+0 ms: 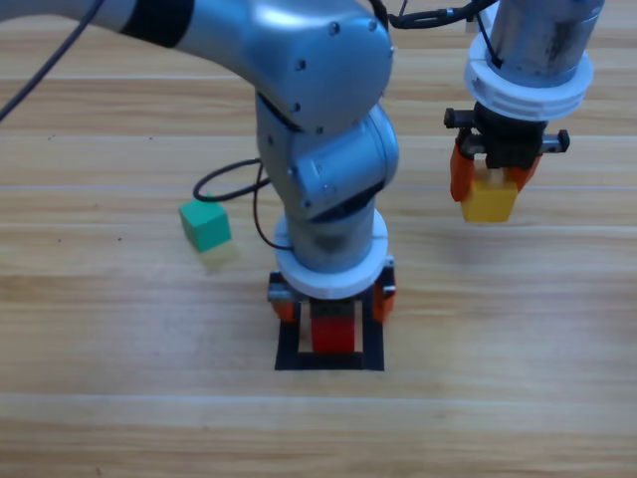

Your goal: Stack the blocks in the rectangular block: red at the bottom, yellow in the middle, green on top

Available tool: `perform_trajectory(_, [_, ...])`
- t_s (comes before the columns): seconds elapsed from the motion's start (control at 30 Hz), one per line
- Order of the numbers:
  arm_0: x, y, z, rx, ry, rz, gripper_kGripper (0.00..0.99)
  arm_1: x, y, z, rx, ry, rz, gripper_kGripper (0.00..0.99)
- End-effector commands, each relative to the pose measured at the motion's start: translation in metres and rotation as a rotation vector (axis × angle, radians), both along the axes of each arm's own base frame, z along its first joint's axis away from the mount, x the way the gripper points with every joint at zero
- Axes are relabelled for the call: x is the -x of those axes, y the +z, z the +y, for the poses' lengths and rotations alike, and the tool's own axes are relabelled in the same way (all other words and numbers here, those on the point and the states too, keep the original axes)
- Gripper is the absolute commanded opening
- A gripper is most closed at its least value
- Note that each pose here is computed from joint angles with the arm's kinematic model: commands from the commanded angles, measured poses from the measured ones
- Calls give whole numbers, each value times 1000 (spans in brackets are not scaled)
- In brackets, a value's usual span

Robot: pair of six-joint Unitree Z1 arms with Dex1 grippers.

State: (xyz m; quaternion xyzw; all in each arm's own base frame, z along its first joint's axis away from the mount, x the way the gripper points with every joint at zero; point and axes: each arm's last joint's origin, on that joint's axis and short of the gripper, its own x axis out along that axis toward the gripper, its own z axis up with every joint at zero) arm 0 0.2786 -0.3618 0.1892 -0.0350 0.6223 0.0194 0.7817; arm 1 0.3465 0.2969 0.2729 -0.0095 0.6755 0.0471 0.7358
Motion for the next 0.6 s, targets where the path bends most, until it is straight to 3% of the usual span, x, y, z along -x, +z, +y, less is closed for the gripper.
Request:
perform_trajectory(0.03, [31,114,41,101,2,-149,920,11,16,-1,-5,6,3,0])
perform_trajectory(0.13, [56,161,79,139,-1,-211,922,15,15,2,1,2,9,0])
perform_trajectory(0.27, [92,193,140,158,-18,-277,923,24,20,14,-11,3,6,0])
perform_trajectory(0.47, [99,211,192,131,-137,-321,922,41,3,54,12,56,62,0])
perform_trajectory(0.6, [107,200,217,88,-112,-354,922,58,-25,82,24,82,138,0])
